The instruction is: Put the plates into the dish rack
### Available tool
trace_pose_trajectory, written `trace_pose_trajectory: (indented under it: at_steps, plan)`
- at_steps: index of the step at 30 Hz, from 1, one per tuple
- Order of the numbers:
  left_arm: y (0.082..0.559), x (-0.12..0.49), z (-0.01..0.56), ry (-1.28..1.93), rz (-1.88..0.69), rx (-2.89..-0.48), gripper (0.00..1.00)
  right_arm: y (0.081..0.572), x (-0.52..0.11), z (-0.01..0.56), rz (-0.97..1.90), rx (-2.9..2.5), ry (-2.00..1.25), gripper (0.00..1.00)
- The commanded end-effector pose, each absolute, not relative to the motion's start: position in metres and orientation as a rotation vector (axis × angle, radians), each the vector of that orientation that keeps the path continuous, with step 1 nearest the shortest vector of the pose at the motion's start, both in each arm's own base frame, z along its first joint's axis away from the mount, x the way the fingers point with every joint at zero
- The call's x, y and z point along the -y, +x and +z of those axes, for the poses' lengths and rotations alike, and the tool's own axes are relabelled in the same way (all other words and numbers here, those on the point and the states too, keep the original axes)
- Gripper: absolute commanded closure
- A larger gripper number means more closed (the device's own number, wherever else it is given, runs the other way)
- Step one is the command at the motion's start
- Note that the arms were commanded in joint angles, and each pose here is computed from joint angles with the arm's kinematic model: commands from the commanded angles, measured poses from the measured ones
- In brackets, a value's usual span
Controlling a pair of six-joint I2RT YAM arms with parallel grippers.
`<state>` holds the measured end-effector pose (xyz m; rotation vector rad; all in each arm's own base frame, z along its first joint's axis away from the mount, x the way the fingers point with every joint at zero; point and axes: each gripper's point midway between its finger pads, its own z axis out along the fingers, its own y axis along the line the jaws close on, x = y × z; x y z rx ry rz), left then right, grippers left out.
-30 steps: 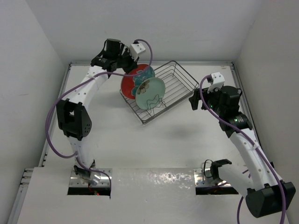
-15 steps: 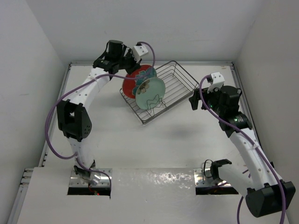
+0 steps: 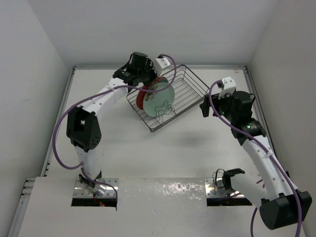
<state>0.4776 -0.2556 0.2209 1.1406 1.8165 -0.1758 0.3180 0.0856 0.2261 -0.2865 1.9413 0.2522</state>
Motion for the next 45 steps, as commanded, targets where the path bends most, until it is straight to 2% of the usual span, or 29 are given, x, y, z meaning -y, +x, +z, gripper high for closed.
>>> trace_pose_trajectory:
  at_steps: [1, 9, 10, 13, 14, 16, 17, 23, 25, 27, 31, 35, 39, 40, 41, 42, 43, 45]
  plan:
    - [0.482, 0.256, 0.251, 1.006, -0.232, -1.782, 1.00, 0.316, -0.083, 0.229, 0.220, -1.918, -0.316, 0.11]
    - [0.481, 0.252, 0.236, 1.038, -0.366, -1.766, 1.00, 0.313, -0.081, 0.227, 0.205, -1.921, -0.317, 0.11]
    - [0.481, 0.253, 0.236, 1.038, -0.367, -1.763, 0.92, 0.313, -0.080, 0.227, 0.204, -1.921, -0.314, 0.11]
    - [0.488, 0.252, 0.238, 1.019, -0.361, -1.759, 0.82, 0.313, -0.080, 0.226, 0.208, -1.924, -0.308, 0.11]
    - [0.492, 0.250, 0.243, 1.007, -0.356, -1.749, 0.74, 0.313, -0.081, 0.226, 0.211, -1.924, -0.306, 0.11]
    - [0.495, 0.249, 0.247, 1.001, -0.354, -1.745, 0.69, 0.313, -0.082, 0.226, 0.216, -1.925, -0.302, 0.11]
    - [0.497, 0.247, 0.251, 0.994, -0.348, -1.741, 0.62, 0.313, -0.081, 0.226, 0.217, -1.926, -0.297, 0.11]
    - [0.506, 0.240, 0.280, 0.945, -0.330, -1.704, 0.59, 0.314, -0.082, 0.228, 0.228, -1.922, -0.285, 0.11]
    - [0.512, 0.237, 0.293, 0.911, -0.321, -1.694, 0.49, 0.314, -0.083, 0.229, 0.234, -1.924, -0.278, 0.10]
    - [0.520, 0.229, 0.323, 0.844, -0.285, -1.669, 0.43, 0.316, -0.081, 0.229, 0.230, -1.932, -0.254, 0.09]
    - [0.540, 0.182, 0.392, 0.658, -0.235, -1.613, 0.29, 0.322, -0.060, 0.214, 0.115, -2.031, -0.135, 0.04]
    - [0.560, 0.102, 0.399, 0.437, -0.130, -1.693, 0.21, 0.312, -0.024, 0.180, -0.079, -2.235, 0.029, 0.01]
    - [0.564, 0.005, 0.344, 0.244, 0.061, -1.899, 0.21, 0.294, 0.019, 0.144, -0.226, -2.398, 0.322, 0.01]
    - [0.557, -0.018, 0.315, 0.187, 0.082, -1.992, 0.21, 0.289, 0.034, 0.137, -0.246, -2.412, 0.416, 0.01]
    - [0.546, -0.047, 0.285, 0.081, 0.085, -2.084, 0.21, 0.280, 0.046, 0.124, -0.240, -2.433, 0.527, 0.01]
    - [0.544, -0.063, 0.284, 0.027, 0.078, -2.086, 0.21, 0.277, 0.046, 0.118, -0.238, -2.441, 0.543, 0.01]
    - [0.533, -0.073, 0.255, -0.032, 0.053, -2.156, 0.21, 0.274, 0.052, 0.113, -0.255, -2.445, 0.579, 0.01]
    - [0.517, -0.110, 0.230, -0.202, 0.018, -2.193, 0.22, 0.269, 0.059, 0.106, -0.309, -2.453, 0.596, 0.01]
